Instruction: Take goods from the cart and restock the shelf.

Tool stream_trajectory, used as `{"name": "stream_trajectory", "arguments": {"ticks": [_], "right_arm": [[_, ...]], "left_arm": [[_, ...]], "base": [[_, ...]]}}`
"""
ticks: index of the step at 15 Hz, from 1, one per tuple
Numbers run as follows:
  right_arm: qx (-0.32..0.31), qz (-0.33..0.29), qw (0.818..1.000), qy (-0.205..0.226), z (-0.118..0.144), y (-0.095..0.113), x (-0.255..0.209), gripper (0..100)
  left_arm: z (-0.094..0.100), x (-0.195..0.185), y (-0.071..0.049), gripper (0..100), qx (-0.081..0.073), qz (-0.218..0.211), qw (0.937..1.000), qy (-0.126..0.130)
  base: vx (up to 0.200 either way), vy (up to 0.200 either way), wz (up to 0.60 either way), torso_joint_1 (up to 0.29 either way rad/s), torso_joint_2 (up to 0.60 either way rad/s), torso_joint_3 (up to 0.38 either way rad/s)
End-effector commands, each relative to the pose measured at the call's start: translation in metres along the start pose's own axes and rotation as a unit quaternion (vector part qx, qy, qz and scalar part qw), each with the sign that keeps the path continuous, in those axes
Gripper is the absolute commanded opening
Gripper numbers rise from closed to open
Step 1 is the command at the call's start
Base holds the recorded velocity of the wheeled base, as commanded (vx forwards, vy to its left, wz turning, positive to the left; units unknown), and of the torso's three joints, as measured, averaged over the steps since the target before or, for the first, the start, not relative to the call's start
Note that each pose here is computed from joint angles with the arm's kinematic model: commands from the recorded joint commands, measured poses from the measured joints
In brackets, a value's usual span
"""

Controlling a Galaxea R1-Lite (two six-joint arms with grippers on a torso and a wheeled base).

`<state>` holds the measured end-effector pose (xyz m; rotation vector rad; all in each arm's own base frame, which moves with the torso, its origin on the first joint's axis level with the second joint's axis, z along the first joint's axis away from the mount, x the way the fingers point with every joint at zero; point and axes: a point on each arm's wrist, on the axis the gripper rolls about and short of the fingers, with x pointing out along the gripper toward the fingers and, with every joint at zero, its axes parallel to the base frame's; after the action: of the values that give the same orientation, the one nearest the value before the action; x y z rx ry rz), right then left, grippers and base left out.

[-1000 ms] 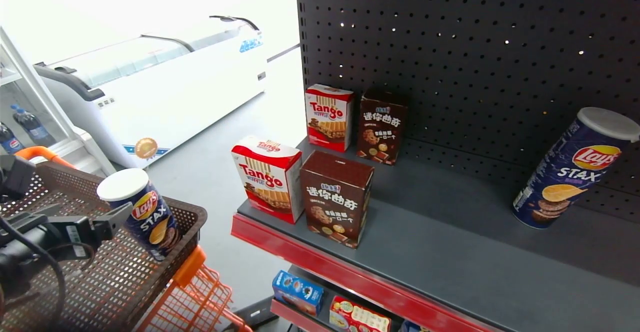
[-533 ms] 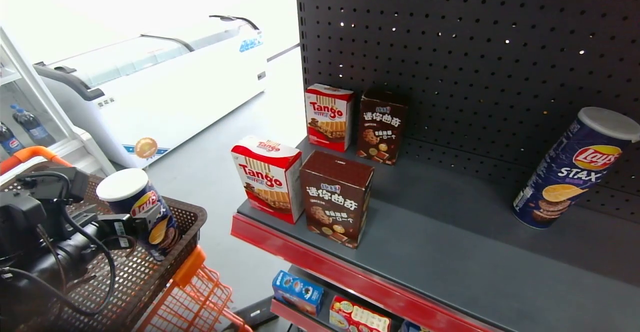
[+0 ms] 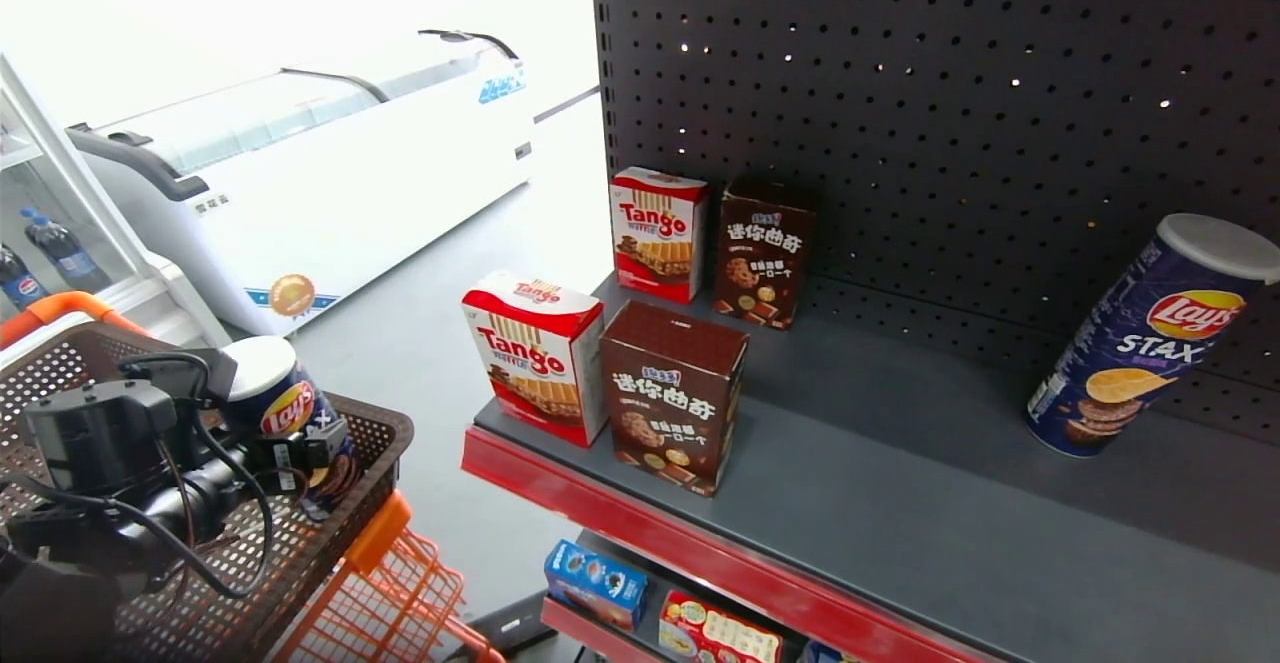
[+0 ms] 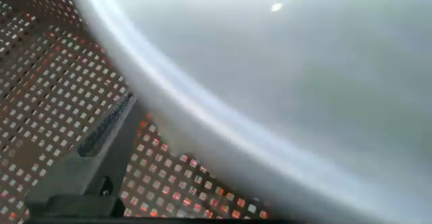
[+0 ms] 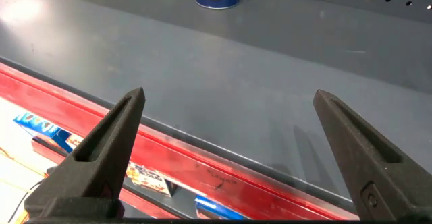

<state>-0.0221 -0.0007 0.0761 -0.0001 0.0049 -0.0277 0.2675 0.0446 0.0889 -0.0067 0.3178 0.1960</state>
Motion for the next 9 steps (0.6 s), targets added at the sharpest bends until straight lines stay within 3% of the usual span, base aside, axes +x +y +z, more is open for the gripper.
{"name": "stream_trajectory", "arguments": {"ticks": [1,2,3,4,7,9], "right_arm": [[0.0,0.0,1.0,0.001,0.0,0.0,0.0,100],[0.0,0.0,1.0,0.001,0.0,0.0,0.0,100],[0.0,0.0,1.0,0.001,0.0,0.0,0.0,100],[0.0,0.0,1.0,0.001,0.0,0.0,0.0,100],[0.0,0.0,1.0,0.001,0.0,0.0,0.0,100],[0.0,0.0,1.0,0.001,0.0,0.0,0.0,100]], "left_arm": [[-0.007,0.008,-0.001,100,-0.002,-0.001,0.9999,0.011],[-0.008,0.01,-0.002,100,-0.005,-0.002,0.9999,0.01],[-0.008,0.01,-0.002,0,-0.005,-0.002,0.9999,0.01],[-0.003,0.015,-0.006,0,-0.013,-0.008,0.9999,-0.005],[0.003,0.015,-0.008,0,-0.009,-0.013,0.9997,-0.017],[0.022,0.004,-0.011,0,-0.009,-0.02,0.9982,-0.056]], "base": [[0.0,0.0,0.0,0.0,0.0,0.0],[0.0,0.0,0.0,0.0,0.0,0.0],[0.0,0.0,0.0,0.0,0.0,0.0],[0.0,0.0,0.0,0.0,0.0,0.0],[0.0,0.0,0.0,0.0,0.0,0.0],[0.0,0.0,0.0,0.0,0.0,0.0]]}}
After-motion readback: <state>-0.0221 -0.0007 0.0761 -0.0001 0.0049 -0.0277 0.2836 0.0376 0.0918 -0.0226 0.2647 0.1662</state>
